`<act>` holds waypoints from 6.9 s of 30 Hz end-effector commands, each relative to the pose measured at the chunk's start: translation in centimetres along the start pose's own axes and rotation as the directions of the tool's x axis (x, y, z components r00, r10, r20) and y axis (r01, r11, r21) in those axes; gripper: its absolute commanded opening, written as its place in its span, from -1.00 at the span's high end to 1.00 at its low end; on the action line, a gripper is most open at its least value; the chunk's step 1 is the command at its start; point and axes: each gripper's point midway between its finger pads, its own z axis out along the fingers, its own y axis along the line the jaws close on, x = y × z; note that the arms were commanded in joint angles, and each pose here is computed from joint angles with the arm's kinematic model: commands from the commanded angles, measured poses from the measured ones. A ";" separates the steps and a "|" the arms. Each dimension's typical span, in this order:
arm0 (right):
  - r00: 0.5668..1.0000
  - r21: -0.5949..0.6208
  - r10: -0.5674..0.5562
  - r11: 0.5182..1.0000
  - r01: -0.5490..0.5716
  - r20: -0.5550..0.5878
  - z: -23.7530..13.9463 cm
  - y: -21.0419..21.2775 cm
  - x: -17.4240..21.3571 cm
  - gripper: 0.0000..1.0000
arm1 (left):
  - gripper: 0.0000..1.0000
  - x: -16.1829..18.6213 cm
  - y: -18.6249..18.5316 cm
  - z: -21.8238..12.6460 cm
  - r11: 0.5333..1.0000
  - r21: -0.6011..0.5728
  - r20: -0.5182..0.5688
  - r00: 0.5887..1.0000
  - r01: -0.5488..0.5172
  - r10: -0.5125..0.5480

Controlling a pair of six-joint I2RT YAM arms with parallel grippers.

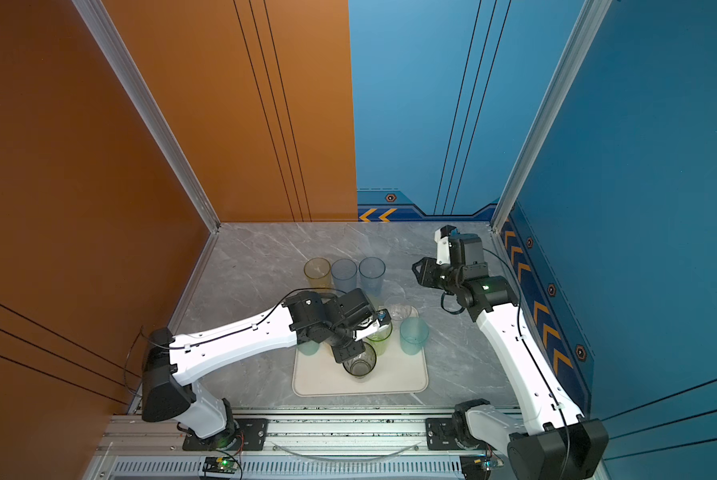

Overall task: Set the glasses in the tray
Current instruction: 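Lift the dark grey glass with the left gripper and carry it over the tray, then lower the dark grey glass onto the tray near the robot, open left gripper, then raise the left gripper back beside the tray while right gripper moves toward blue glasses, then close the right gripper on the nearer blue glass rim and lift it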

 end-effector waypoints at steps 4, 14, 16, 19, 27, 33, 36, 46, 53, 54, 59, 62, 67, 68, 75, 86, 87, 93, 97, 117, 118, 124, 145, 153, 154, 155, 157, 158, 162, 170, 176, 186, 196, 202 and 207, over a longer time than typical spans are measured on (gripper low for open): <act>1.000 0.000 -0.015 1.000 0.015 0.027 -0.1 0.5 -1.2 0.22 | 0.93 0.3 0.1 0.2 0.999 0.039 0.002 1.000 0.025 -0.025; 1.000 0.003 -0.024 1.000 0.024 0.016 0.5 0.6 -1.1 0.22 | 0.93 0.3 -0.5 0.8 0.997 0.078 -0.013 1.000 0.015 -0.014; 1.000 0.004 -0.023 1.000 0.023 0.014 0.6 0.6 -1.1 0.22 | 0.93 0.5 -0.5 1.0 0.997 0.081 -0.021 1.000 0.016 -0.014; 1.000 0.004 -0.024 1.000 0.023 0.011 0.7 0.6 -1.0 0.22 | 0.93 0.6 -0.5 1.3 0.997 0.079 -0.029 0.999 0.015 -0.012; 1.000 0.004 -0.025 1.000 0.025 0.006 0.7 0.5 -0.9 0.22 | 0.93 0.9 -0.2 1.9 0.997 0.074 -0.050 0.999 0.016 -0.012; 1.000 0.004 -0.025 1.000 0.025 0.004 0.8 0.5 -0.8 0.22 | 0.92 1.0 -0.3 2.2 0.997 0.080 -0.057 0.998 0.014 -0.009; 1.000 0.005 -0.025 1.000 0.025 0.004 0.8 0.5 -0.8 0.22 | 0.91 1.2 -0.2 2.3 0.997 0.077 -0.063 0.998 0.015 -0.010; 1.000 0.005 -0.028 1.000 0.028 0.004 0.7 0.5 -0.8 0.22 | 0.89 1.3 -0.2 2.9 0.997 0.081 -0.079 0.997 0.020 -0.013; 1.000 0.002 -0.027 1.000 0.027 0.003 0.7 0.6 -0.8 0.22 | 0.88 1.6 -0.1 3.0 0.997 0.073 -0.086 0.996 0.025 -0.018; 1.000 0.002 -0.027 1.000 0.027 0.002 0.7 0.6 -0.8 0.22 | 0.88 1.6 -0.2 3.1 0.997 0.076 -0.085 0.996 0.024 -0.018; 1.000 0.003 -0.027 1.000 0.027 0.002 0.8 0.6 -0.8 0.22 | 0.84 1.8 -0.2 3.4 0.997 0.076 -0.096 0.995 0.028 -0.020; 1.000 0.005 -0.027 1.000 0.027 0.001 0.8 0.5 -0.7 0.22 | 0.84 1.8 -0.2 3.5 0.997 0.075 -0.099 0.995 0.028 -0.021; 1.000 0.002 -0.028 1.000 0.028 0.003 0.7 0.7 -0.8 0.22 | 0.83 1.8 -0.2 3.5 0.997 0.076 -0.099 0.995 0.028 -0.021; 1.000 0.002 -0.028 1.000 0.028 0.001 0.8 0.6 -0.8 0.22 | 0.82 1.8 -0.2 3.5 0.997 0.076 -0.099 0.995 0.028 -0.021; 1.000 0.000 -0.031 1.000 0.031 -0.003 0.9 0.8 -0.7 0.22 | 0.74 1.7 -0.2 3.1 0.997 0.074 -0.091 0.996 0.028 -0.021; 0.999 -0.003 -0.034 0.999 0.034 -0.007 1.1 1.0 -0.7 0.21 | 0.61 1.3 0.1 2.1 0.998 0.059 -0.058 0.998 0.024 -0.020; 0.999 -0.004 -0.035 0.999 0.035 -0.008 1.1 1.1 -0.7 0.21 | 0.61 1.2 0.1 1.8 0.998 0.057 -0.048 0.999 0.022 -0.020; 0.999 -0.001 -0.034 0.999 0.034 -0.012 1.3 1.0 -0.6 0.21 | 0.60 0.3 0.6 0.0 0.999 0.034 0.010 1.000 0.018 -0.018; 0.999 0.004 -0.033 0.999 0.033 -0.019 1.5 0.9 -0.5 0.21 | 0.60 -0.5 0.8 -1.5 1.000 0.027 0.060 0.998 0.011 -0.013; 0.988 0.131 -0.098 0.985 0.114 -0.122 3.1 -0.9 2.1 0.21 | 0.57 3.8 19.3 -10.5 0.692 -0.096 0.619 0.587 0.716 -0.522; 0.987 0.140 -0.103 0.983 0.120 -0.124 3.2 -1.0 2.1 0.21 | 0.56 4.9 20.1 -11.0 0.662 -0.109 0.631 0.566 0.741 -0.530; 0.979 0.158 -0.123 0.976 0.149 -0.165 4.1 -0.9 2.3 0.22 | 0.52 10.2 22.5 -11.5 0.541 -0.133 0.651 0.484 0.831 -0.584; 0.912 0.150 -0.222 0.946 0.287 -0.344 9.8 2.5 1.9 0.50 | 0.52 14.2 23.1 -7.5 0.482 -0.085 0.595 0.433 0.872 -0.677; 0.874 0.161 -0.244 0.928 0.336 -0.420 12.6 2.4 2.2 0.51 | 0.52 14.3 23.2 -6.9 0.482 -0.071 0.586 0.428 0.873 -0.688; 0.869 0.164 -0.246 0.925 0.343 -0.429 12.9 2.4 2.2 0.51 | 0.52 14.3 23.2 -6.7 0.481 -0.070 0.583 0.427 0.874 -0.691; 0.867 0.171 -0.247 0.921 0.349 -0.433 13.1 2.3 2.2 0.51 | 0.52 14.3 23.2 -6.6 0.481 -0.069 0.582 0.427 0.874 -0.692; 0.863 0.184 -0.246 0.916 0.355 -0.441 13.6 2.0 2.3 0.52 | 0.52 14.3 23.2 -6.5 0.482 -0.067 0.576 0.428 0.874 -0.696; 0.859 0.187 -0.246 0.914 0.360 -0.448 13.9 1.8 2.5 0.52 | 0.52 14.3 23.3 -6.5 0.481 -0.067 0.577 0.427 0.874 -0.696; 0.861 0.184 -0.248 0.915 0.359 -0.444 14.7 2.1 1.9 0.55 | 0.52 14.2 23.3 -6.5 0.483 -0.065 0.577 0.428 0.873 -0.696; 0.855 0.184 -0.240 0.916 0.357 -0.460 16.3 1.8 2.0 0.58 | 0.52 14.3 23.3 -6.1 0.484 -0.064 0.570 0.430 0.873 -0.700; 0.853 0.180 -0.233 0.919 0.350 -0.468 17.0 1.6 2.0 0.59 | 0.52 14.4 23.4 -6.0 0.484 -0.064 0.567 0.430 0.873 -0.702; 0.844 0.182 -0.222 0.920 0.347 -0.489 18.3 1.2 2.2 0.64 | 0.52 14.5 23.5 -5.6 0.482 -0.061 0.560 0.430 0.874 -0.709; 0.842 0.178 -0.220 0.922 0.345 -0.492 18.5 1.3 2.1 0.71 | 0.52 14.9 23.7 -5.6 0.476 -0.058 0.559 0.424 0.877 -0.713; 0.819 0.173 -0.217 0.918 0.356 -0.531 19.5 0.9 3.3 0.79 | 0.52 14.9 23.7 -5.5 0.475 -0.055 0.557 0.422 0.878 -0.715; 0.812 0.175 -0.221 0.914 0.365 -0.540 19.6 0.9 3.4 0.86 | 0.52 14.9 23.7 -5.5 0.476 -0.055 0.557 0.422 0.878 -0.715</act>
